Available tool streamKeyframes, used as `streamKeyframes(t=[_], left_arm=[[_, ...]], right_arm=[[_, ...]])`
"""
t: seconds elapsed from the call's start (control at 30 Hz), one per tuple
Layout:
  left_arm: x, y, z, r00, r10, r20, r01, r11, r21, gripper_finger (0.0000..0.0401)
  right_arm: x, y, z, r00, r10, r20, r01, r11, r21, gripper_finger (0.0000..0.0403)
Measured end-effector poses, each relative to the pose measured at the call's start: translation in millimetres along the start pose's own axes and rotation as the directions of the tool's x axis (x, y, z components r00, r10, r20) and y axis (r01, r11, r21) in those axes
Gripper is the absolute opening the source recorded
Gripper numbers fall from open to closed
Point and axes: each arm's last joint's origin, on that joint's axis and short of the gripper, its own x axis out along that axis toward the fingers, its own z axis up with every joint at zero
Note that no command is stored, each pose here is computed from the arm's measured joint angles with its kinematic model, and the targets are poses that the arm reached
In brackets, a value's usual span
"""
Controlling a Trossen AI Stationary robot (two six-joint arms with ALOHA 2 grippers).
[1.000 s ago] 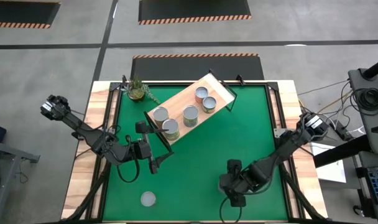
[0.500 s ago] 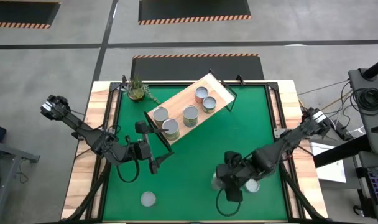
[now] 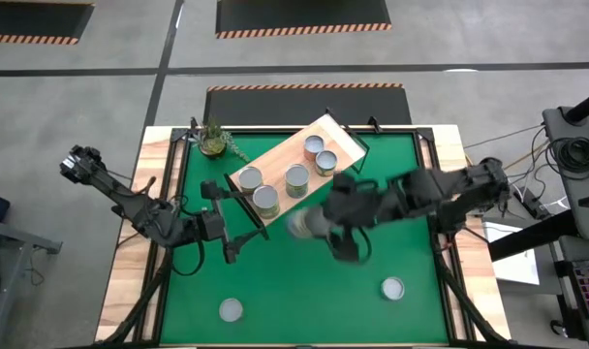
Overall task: Pick and place cans onto a shelf
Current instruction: Put the dark blue can on the shelf
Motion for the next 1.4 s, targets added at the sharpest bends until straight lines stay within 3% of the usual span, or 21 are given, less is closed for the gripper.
streamKeyframes(t=[0.23,0.33,0.53,0.83,1.1,1.4], left_arm=[[-1,0,-5,1.000,-0.003,-0.009,0.003,1.000,0.030,0.0382],[-1,-1,-7,1.000,-0.003,-0.011,0.004,0.999,0.042,0.0382],[-4,3,-5,1.000,0.000,-0.005,0.001,0.999,0.036,0.0382],[-5,5,-11,0.998,0.054,-0.031,-0.052,0.997,0.055,0.0382],[-5,5,-11,0.998,0.055,-0.029,-0.053,0.997,0.057,0.0382],[-5,5,-11,0.998,0.054,-0.029,-0.053,0.997,0.057,0.0382]], right_arm=[[-5,-56,47,0.969,-0.136,0.205,0.162,0.980,-0.117,0.0303],[-1,-83,61,0.943,-0.209,0.258,0.244,0.963,-0.112,0.0303],[21,-146,67,0.914,-0.350,0.204,0.366,0.930,-0.046,0.0303],[62,-205,44,0.967,-0.254,0.000,0.254,0.967,-0.010,0.0304],[85,-221,29,0.960,-0.250,-0.125,0.248,0.968,-0.034,0.0304],[99,-221,24,0.975,-0.164,-0.146,0.164,0.986,-0.017,0.0304]])
